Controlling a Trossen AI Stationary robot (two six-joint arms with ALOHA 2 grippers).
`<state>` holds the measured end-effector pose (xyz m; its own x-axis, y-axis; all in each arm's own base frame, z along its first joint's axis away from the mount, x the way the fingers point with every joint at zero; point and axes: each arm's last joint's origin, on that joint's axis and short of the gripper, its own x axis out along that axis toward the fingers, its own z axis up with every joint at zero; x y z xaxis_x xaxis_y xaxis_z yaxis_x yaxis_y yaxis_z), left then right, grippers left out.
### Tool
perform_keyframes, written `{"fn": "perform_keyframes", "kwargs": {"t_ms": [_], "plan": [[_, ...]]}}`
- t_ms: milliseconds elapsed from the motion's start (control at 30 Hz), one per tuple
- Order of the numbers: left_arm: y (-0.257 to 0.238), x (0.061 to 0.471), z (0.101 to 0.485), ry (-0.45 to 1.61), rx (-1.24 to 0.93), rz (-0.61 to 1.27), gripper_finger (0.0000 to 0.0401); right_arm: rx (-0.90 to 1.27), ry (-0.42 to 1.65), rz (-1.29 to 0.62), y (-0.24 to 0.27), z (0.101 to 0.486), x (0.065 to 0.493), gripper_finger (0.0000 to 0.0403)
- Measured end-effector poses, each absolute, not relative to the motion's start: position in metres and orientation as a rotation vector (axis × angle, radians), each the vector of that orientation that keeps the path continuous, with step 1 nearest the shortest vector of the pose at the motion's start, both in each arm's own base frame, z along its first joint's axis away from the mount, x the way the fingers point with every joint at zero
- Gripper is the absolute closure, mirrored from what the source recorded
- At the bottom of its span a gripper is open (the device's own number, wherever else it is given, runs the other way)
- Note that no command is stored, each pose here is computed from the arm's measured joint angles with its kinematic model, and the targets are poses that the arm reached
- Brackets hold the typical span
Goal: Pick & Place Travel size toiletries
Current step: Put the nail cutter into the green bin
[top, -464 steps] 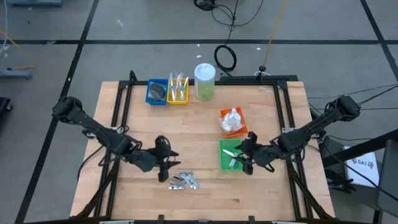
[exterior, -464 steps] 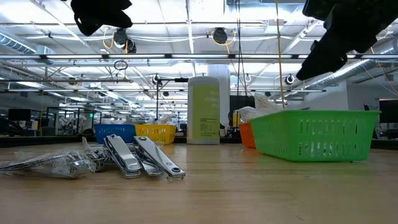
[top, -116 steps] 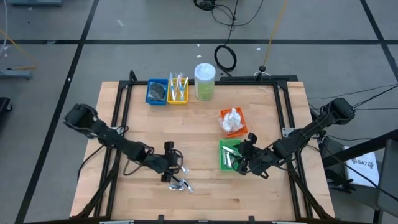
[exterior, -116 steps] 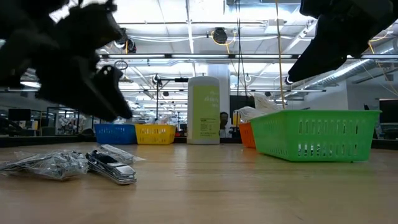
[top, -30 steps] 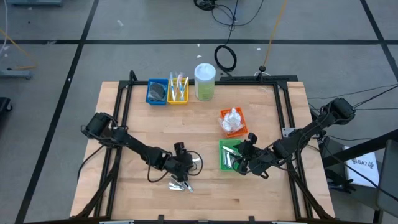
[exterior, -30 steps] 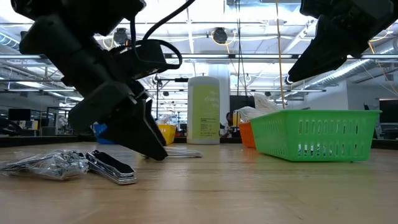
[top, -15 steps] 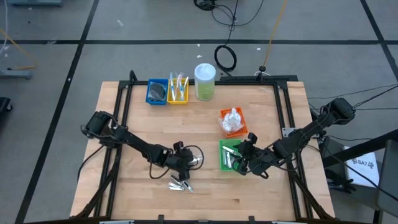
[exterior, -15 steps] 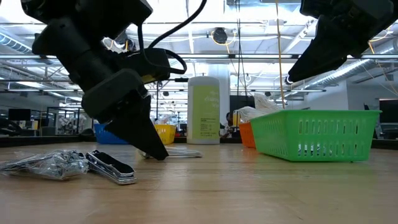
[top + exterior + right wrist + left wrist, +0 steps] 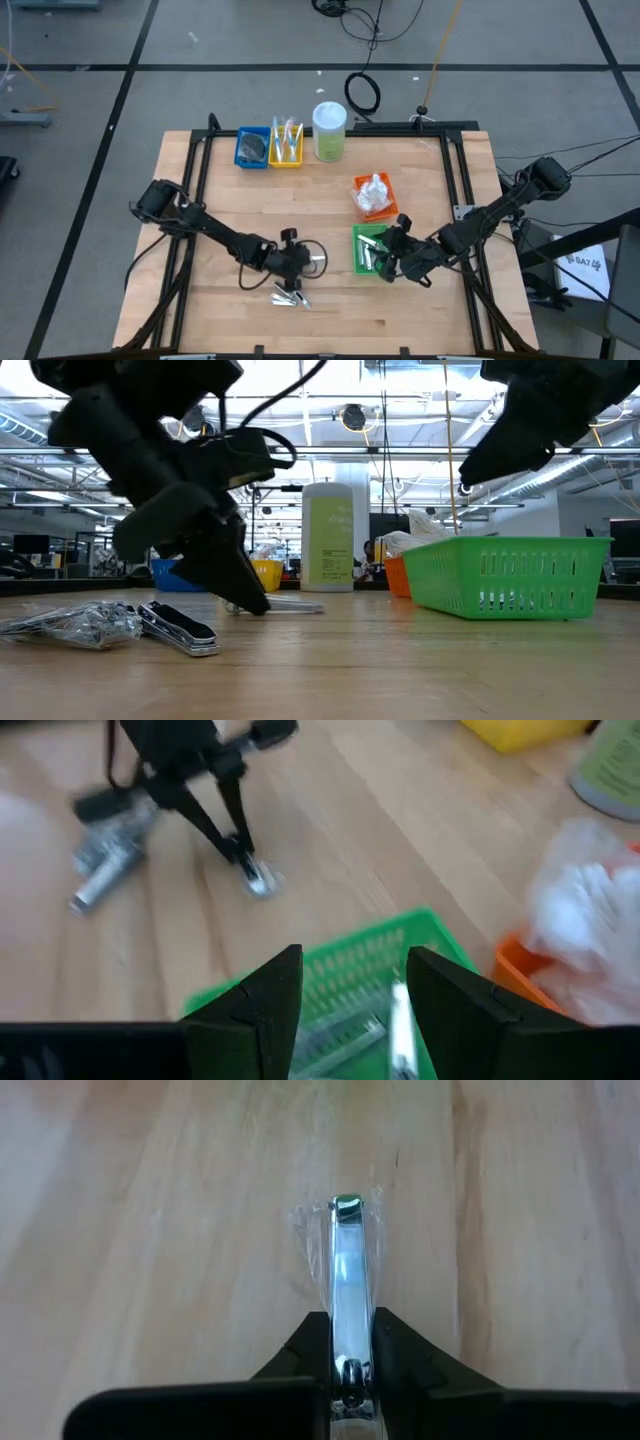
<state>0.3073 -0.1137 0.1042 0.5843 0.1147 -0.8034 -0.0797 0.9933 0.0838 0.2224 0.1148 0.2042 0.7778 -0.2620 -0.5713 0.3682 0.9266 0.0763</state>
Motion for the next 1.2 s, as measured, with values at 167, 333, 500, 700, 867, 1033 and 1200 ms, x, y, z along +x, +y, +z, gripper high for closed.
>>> {"fn": "perform_keyframes", "kwargs": {"t_ms": [167,333,500,700,867,1033,1200], "plan": [[-0.120,0.302,0.129,0.839,0.236,0.149,0.0366,0.244,0.430,-0.277,0.115,0.199,0.227,0.0234],[-0.134,0.311,0.166,0.718,0.511,0.166,0.0366,0.351,0.242,-0.259,0.101,0.187,0.226,0.0234],[-0.141,0.330,0.196,0.640,0.660,0.161,0.0366,0.443,0.167,-0.199,0.088,0.187,0.229,0.0234],[-0.140,0.341,0.215,0.608,0.779,0.192,0.0366,0.489,0.122,-0.108,0.087,0.184,0.241,0.0234],[-0.133,0.346,0.219,0.605,0.789,0.207,0.0366,0.522,0.081,-0.026,0.087,0.175,0.252,0.0234],[-0.131,0.348,0.220,0.591,0.774,0.203,0.0366,0.534,0.064,0.011,0.089,0.171,0.266,0.0234],[-0.129,0.349,0.221,0.588,0.750,0.202,0.0364,0.511,0.066,0.041,0.092,0.173,0.286,0.0234]]}}
